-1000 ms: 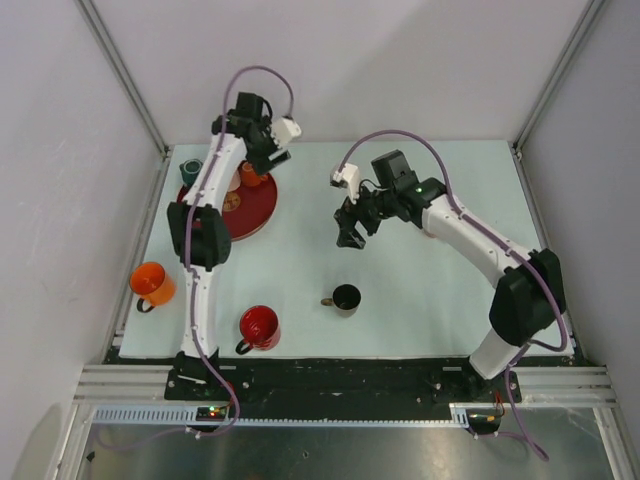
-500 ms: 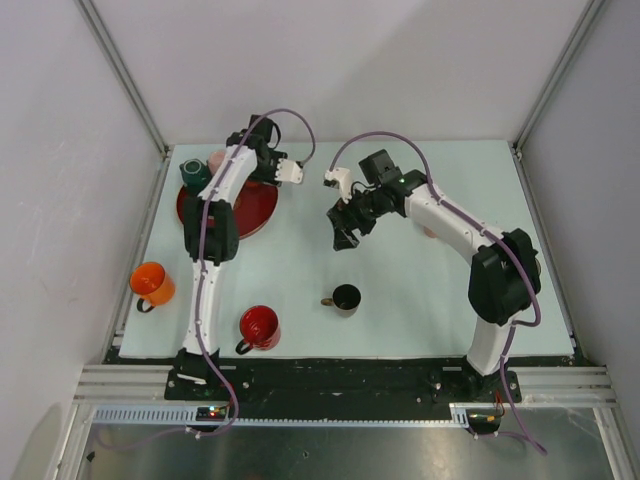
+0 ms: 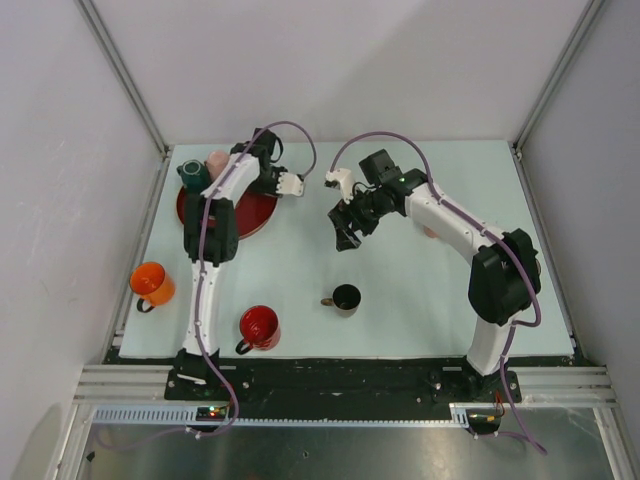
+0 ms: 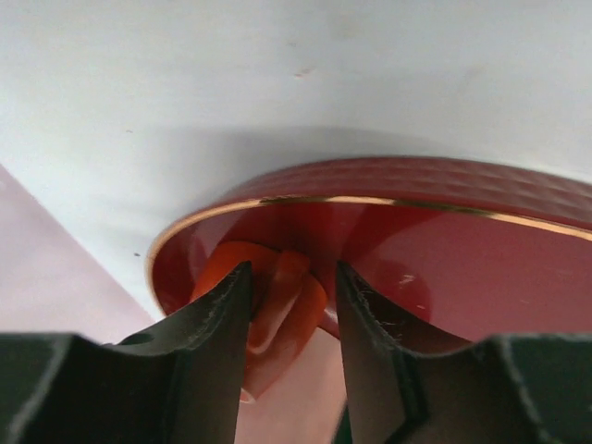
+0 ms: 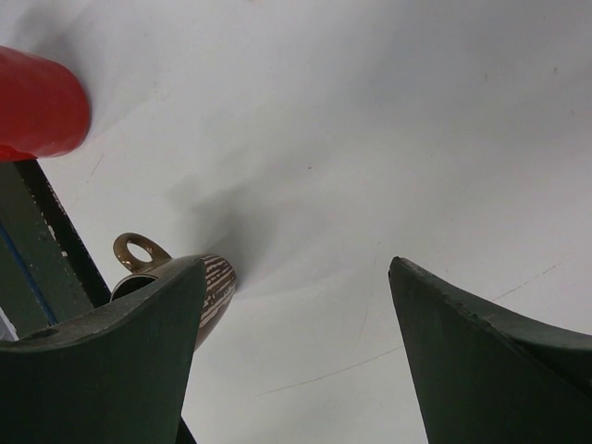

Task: Turn the mug right side up

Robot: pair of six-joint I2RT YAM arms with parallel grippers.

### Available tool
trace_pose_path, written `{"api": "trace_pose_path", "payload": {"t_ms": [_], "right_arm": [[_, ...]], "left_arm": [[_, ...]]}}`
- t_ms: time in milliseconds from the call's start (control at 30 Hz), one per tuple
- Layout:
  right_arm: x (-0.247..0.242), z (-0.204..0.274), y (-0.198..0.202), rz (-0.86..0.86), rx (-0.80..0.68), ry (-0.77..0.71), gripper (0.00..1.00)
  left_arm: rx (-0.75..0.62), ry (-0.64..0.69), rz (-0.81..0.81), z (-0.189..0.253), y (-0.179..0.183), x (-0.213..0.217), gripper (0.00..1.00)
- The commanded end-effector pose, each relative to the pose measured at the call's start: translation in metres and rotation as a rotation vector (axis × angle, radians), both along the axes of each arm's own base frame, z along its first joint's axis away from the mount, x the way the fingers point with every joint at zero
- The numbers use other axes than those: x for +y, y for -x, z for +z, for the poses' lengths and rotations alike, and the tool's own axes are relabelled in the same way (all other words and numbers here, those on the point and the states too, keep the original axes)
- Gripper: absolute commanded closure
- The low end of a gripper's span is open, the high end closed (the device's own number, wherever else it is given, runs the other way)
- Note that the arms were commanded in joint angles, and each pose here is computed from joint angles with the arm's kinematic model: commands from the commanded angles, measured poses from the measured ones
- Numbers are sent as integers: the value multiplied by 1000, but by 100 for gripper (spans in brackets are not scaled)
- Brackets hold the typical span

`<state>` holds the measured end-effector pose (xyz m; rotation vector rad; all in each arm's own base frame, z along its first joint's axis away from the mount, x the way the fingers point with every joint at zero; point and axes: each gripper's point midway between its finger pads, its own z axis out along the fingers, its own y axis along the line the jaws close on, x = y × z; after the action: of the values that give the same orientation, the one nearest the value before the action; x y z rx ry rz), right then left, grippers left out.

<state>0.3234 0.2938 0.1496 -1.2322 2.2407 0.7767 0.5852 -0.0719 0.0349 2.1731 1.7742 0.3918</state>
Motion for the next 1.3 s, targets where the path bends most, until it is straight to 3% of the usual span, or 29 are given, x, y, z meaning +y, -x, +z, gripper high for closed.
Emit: {"api": "trace_pose_path", "payload": {"t_ms": [0, 133, 367, 433, 567, 633, 733, 833, 933, 1067, 1267], "right_arm": [[3, 19, -4, 0, -46, -18, 15], [1, 20, -3, 4, -57, -19, 15], [3, 17, 3, 6, -29, -24, 15], [1, 16, 3, 1, -26, -15, 15], [-1, 11, 5, -7, -13, 2, 16], [0, 9, 6, -3, -6, 3, 16], [3, 7, 6, 3, 0, 4, 16], [7, 6, 6, 11, 7, 4, 16], [11, 7, 7, 22, 9, 2, 16], [11, 7, 8, 27, 6, 17, 17], [9, 10, 10, 23, -4, 22, 17]], "left_arm": [[8, 8, 43, 33, 25, 9, 57], [14, -30, 21, 32, 29, 14, 56], [-60, -83, -82, 48, 2, 12, 36], [-87, -23, -51, 59, -1, 3, 33], [-84, 222, 35, 87, 15, -25, 28], [-76, 372, 152, 102, 21, -38, 27], [-95, 595, 498, 119, 12, -44, 30], [-184, 733, 939, 123, -1, -26, 33], [-279, 809, 1225, 119, -8, -10, 36], [-351, 860, 1429, 103, -14, 1, 37], [-378, 917, 1560, 102, -16, 8, 34]]}}
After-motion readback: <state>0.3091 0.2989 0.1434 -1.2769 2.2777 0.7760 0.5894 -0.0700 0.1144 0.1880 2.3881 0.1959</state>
